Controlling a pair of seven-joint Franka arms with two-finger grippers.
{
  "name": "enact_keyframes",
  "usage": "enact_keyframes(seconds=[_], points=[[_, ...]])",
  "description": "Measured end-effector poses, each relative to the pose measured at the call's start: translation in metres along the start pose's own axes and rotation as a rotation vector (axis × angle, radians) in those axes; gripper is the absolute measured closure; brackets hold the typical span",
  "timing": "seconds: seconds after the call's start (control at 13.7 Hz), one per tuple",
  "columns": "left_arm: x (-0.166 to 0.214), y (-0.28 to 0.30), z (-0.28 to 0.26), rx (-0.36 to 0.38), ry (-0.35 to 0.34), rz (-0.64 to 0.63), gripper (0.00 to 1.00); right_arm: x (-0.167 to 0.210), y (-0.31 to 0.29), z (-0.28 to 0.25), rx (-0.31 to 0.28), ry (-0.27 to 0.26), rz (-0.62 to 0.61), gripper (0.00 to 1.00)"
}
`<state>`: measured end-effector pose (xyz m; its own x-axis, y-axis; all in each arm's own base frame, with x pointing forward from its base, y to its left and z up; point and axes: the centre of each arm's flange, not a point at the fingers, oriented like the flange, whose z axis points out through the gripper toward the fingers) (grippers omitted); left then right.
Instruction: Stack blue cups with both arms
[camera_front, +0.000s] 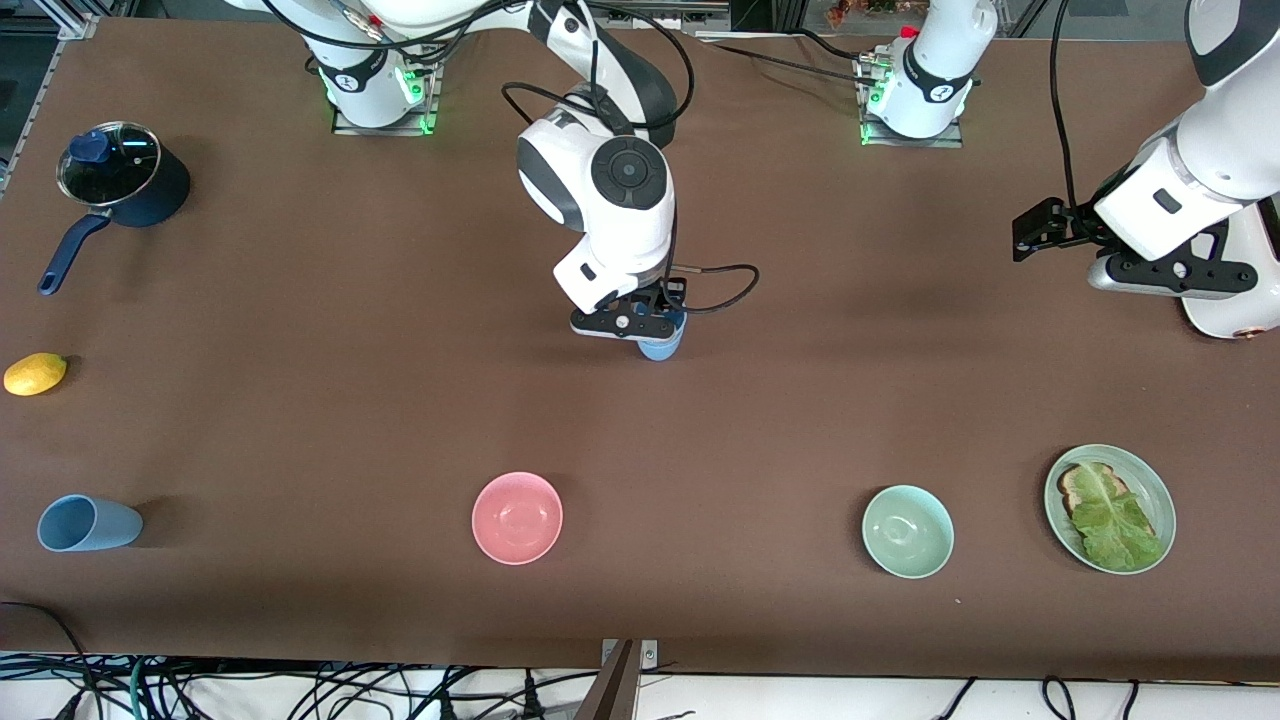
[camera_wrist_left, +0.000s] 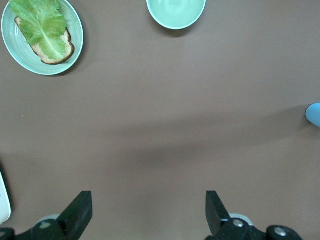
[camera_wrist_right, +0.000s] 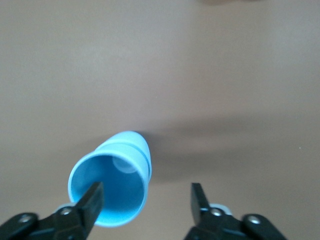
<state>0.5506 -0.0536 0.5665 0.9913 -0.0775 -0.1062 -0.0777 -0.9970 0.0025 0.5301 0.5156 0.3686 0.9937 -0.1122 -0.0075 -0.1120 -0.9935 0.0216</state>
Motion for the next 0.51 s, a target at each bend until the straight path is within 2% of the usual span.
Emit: enact_keyframes(seconds=[0.07,0.15,0.51], points=[[0.000,0.000,0.000,0.000,0.000,0.000,0.00,0.008,0.005,-0.005,0.004,0.010,0.010,0.05],[0.000,0.000,0.000,0.000,0.000,0.000,0.00,0.017,0.012,-0.010,0.007,0.018,0.015,0.00],[0.000,0.000,0.000,0.000,0.000,0.001,0.00,0.074,0.081,-0.048,0.001,0.019,-0.053,0.00]])
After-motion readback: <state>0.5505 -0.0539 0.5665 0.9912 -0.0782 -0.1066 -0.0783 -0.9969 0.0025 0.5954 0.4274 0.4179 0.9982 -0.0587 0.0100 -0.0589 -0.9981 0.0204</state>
